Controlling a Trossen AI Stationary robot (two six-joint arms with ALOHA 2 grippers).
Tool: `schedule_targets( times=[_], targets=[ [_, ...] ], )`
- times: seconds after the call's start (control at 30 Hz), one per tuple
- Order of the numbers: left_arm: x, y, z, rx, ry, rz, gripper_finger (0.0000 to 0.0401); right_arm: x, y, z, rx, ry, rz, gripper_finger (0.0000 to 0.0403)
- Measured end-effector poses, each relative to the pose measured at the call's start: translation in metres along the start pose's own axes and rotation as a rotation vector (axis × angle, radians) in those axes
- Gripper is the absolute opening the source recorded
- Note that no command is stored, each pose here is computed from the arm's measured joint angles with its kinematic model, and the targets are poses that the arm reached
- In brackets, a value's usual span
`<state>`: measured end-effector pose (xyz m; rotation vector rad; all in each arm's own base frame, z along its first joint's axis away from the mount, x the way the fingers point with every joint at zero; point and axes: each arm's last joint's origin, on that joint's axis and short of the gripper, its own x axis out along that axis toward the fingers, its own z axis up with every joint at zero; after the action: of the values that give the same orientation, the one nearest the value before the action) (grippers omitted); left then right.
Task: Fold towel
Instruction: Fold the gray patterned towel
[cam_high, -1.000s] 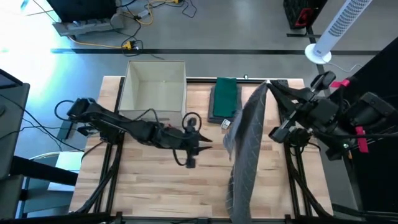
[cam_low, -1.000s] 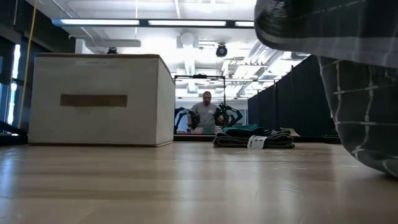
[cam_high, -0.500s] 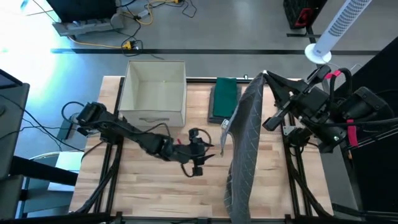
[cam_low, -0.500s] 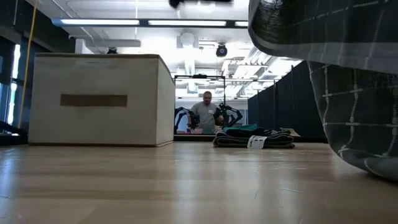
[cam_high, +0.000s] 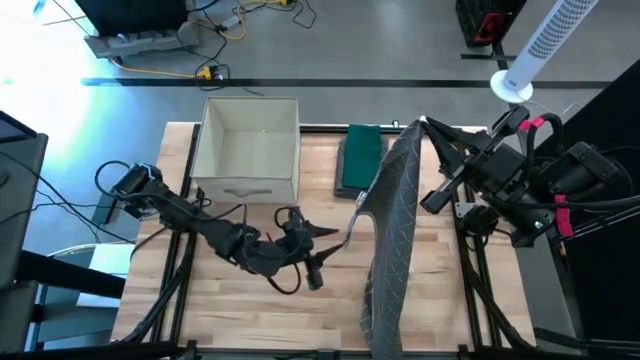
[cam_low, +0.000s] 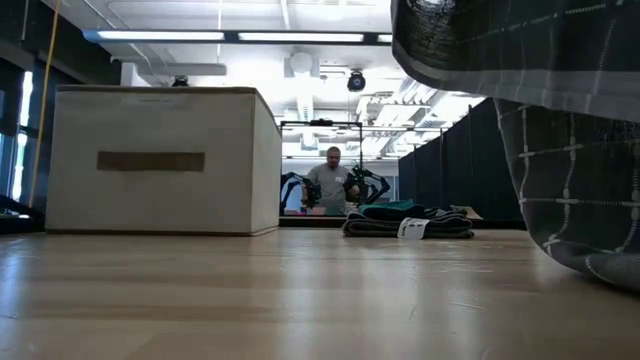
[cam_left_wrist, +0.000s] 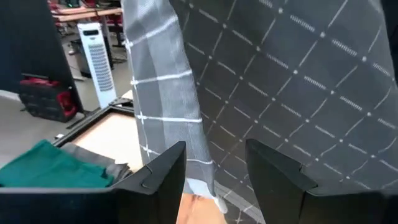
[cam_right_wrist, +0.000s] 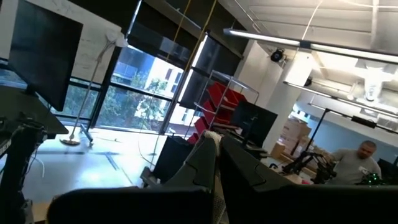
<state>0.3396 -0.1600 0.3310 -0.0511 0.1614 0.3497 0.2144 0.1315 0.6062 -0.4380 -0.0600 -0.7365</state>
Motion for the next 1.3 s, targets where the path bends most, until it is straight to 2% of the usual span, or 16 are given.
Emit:
schedule_targets(
  times=[0.1,0.23,0.57,0.7,0.93,1.03,1.13,1.3],
  targets=[
    [0.005,-0.001,-0.009,0.002,0.026,0.037,0.0159,0.0,0.0,0.0,0.0,-0.011,0.005,0.0],
    [0.021,-0.005,-0.022,-0.061,0.051,-0.004,0.0159,0.0,0.0,0.0,-0.004,-0.011,0.005,0.0],
    [0.031,-0.011,-0.035,-0.103,0.07,-0.019,0.0159,0.0,0.0,0.0,-0.015,-0.011,0.005,0.0],
    [0.041,-0.013,-0.048,-0.107,0.093,-0.01,0.0159,0.0,0.0,0.0,-0.015,-0.011,0.005,0.0],
    [0.051,-0.005,-0.049,-0.116,0.081,0.032,0.0159,0.0,0.0,0.0,-0.01,-0.011,0.005,0.0],
    [0.056,-0.001,-0.048,-0.122,0.094,0.005,0.0157,0.0,0.0,0.0,-0.011,-0.011,0.005,0.0],
    [0.058,0.001,-0.049,-0.117,0.097,0.02,0.0132,0.0,0.0,0.0,-0.011,-0.011,0.005,0.0],
    [0.057,0.003,-0.048,-0.044,0.08,0.07,0.0018,0.0,0.001,0.0,-0.018,-0.01,0.006,0.0]
  ],
)
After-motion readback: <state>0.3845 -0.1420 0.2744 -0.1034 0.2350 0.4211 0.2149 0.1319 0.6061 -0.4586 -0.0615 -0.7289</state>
